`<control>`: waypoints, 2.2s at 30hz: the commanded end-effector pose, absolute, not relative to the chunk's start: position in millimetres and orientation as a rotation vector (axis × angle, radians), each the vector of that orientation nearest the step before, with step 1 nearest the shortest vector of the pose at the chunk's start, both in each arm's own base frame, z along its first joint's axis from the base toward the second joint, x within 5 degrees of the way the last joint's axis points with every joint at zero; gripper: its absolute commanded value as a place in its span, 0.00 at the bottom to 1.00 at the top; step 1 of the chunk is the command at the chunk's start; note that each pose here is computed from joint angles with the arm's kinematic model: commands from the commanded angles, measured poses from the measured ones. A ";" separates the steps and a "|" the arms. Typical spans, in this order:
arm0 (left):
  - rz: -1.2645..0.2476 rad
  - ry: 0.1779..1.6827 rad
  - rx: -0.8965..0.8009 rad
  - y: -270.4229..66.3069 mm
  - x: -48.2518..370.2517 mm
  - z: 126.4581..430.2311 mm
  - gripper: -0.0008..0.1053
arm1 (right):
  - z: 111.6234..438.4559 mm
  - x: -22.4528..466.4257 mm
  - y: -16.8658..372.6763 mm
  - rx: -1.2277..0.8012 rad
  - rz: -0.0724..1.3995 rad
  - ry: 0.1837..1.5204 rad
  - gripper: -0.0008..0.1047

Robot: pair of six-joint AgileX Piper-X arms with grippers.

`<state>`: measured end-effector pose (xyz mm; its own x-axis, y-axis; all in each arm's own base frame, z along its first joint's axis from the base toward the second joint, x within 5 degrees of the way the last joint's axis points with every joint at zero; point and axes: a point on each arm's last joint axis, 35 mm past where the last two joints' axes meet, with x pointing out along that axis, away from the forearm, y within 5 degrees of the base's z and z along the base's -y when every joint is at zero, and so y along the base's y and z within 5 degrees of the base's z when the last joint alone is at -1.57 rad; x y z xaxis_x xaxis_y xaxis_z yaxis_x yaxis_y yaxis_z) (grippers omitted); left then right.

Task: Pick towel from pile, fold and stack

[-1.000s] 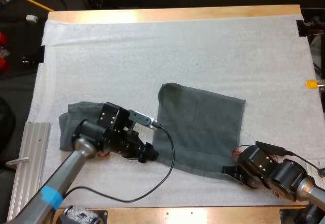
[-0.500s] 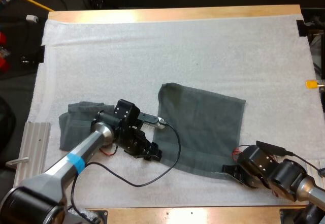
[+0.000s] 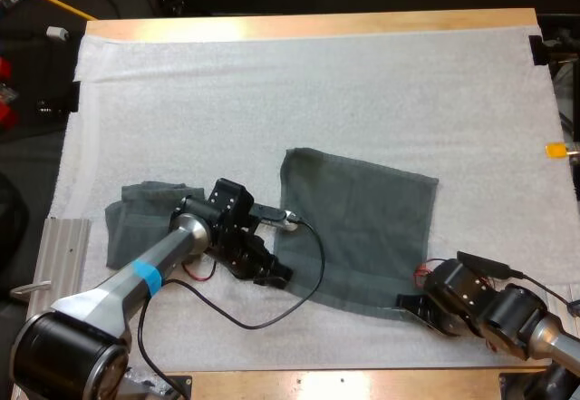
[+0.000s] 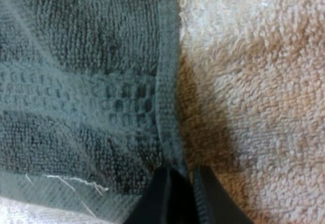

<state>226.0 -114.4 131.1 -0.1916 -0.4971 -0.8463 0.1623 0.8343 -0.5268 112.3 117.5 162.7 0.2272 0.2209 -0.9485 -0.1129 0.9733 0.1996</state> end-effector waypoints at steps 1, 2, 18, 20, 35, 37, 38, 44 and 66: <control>-0.623 1.670 -0.265 -116.2 225.0 131.1 0.03 | 165.6 112.9 118.2 0.100 0.232 1.308 0.01; -0.619 1.679 -0.265 -115.8 224.2 131.2 0.01 | 165.6 112.8 118.3 0.102 0.235 1.311 0.01; -0.703 1.672 -0.187 -94.9 174.7 206.8 0.01 | 221.2 115.1 140.1 0.099 0.427 1.280 0.01; -0.714 1.637 -0.185 -94.9 174.7 210.4 0.01 | 222.2 110.6 144.2 0.124 0.428 1.283 0.01; -0.713 1.428 -0.626 -96.1 245.8 180.0 0.01 | 218.3 174.2 140.4 0.552 0.163 1.073 0.01; -0.704 1.418 -0.694 -93.7 254.9 173.5 0.01 | 215.8 182.1 137.1 0.598 0.124 1.060 0.01; -0.696 1.413 -0.725 -92.2 259.6 169.6 0.01 | 213.8 187.5 134.4 0.626 0.097 1.052 0.01; -0.661 1.366 -0.829 -90.8 280.1 154.7 0.01 | 205.2 208.5 124.1 0.707 0.018 1.011 0.01; -0.657 1.206 -0.794 -93.3 298.1 156.5 0.11 | 198.1 232.8 111.7 0.750 -0.071 0.890 0.01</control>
<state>295.3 -93.2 153.9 0.2205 -0.8040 -0.5523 0.0162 0.5692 -0.8221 230.6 111.8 195.7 0.6359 0.2353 -0.7351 0.3636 0.7488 0.5542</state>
